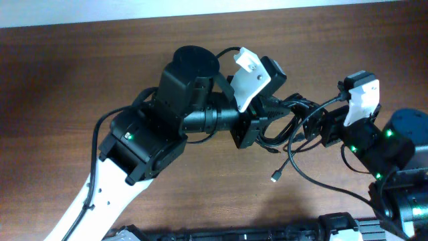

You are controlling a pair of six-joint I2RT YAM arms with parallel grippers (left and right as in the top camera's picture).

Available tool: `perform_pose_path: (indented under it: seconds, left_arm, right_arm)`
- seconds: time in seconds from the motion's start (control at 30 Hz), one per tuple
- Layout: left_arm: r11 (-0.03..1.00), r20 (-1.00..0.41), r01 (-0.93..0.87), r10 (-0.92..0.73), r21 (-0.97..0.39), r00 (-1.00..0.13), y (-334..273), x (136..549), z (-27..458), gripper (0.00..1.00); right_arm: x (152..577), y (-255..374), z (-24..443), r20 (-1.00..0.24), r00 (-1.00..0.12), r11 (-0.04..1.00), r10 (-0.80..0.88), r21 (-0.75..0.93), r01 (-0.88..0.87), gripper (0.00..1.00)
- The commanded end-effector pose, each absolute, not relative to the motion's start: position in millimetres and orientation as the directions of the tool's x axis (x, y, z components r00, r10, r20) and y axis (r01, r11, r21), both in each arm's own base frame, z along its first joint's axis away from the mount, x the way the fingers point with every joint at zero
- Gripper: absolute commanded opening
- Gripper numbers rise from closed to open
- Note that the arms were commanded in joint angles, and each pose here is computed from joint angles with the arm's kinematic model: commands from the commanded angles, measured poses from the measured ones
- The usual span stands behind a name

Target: Untangle cables

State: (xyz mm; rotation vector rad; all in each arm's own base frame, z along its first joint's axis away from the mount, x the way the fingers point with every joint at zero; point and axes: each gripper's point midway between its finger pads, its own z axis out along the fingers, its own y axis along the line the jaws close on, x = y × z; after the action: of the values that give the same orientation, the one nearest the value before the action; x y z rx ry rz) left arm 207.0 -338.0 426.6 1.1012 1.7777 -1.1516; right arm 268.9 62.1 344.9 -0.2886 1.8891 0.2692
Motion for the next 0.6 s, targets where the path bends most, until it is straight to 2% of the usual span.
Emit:
perform_pose_path:
  seconds: [0.0, 0.1, 0.3, 0.57]
  left_arm:
    - [0.183, -0.909, 0.936, 0.242, -0.302, -0.341, -336.6, 194.0, 441.5, 0.0]
    - [0.183, -0.908, 0.935, 0.242, -0.302, -0.341, -336.6, 194.0, 441.5, 0.0]
    - [0.184, -0.909, 0.935, 0.241, -0.302, -0.341, -336.4, 194.3, 441.5, 0.0]
    - [0.2, -0.922, 0.941, 0.223, -0.274, -0.316, -336.4, 199.2, 446.4, 0.0]
  right_arm:
    - [282.3, 40.7, 342.2, -0.936, -0.352, 0.981, -0.015, 0.055, -0.187, 0.95]
    - [289.8, 28.3, 334.2, -0.924, -0.382, 0.993, 0.021, 0.065, -0.103, 0.96]
    - [297.5, 18.1, 320.1, -0.903, -0.429, 0.998, 0.018, 0.041, -0.043, 0.96]
    - [283.9, -0.2, 295.0, -0.849, -0.528, 0.999, 0.012, -0.015, 0.048, 0.96]
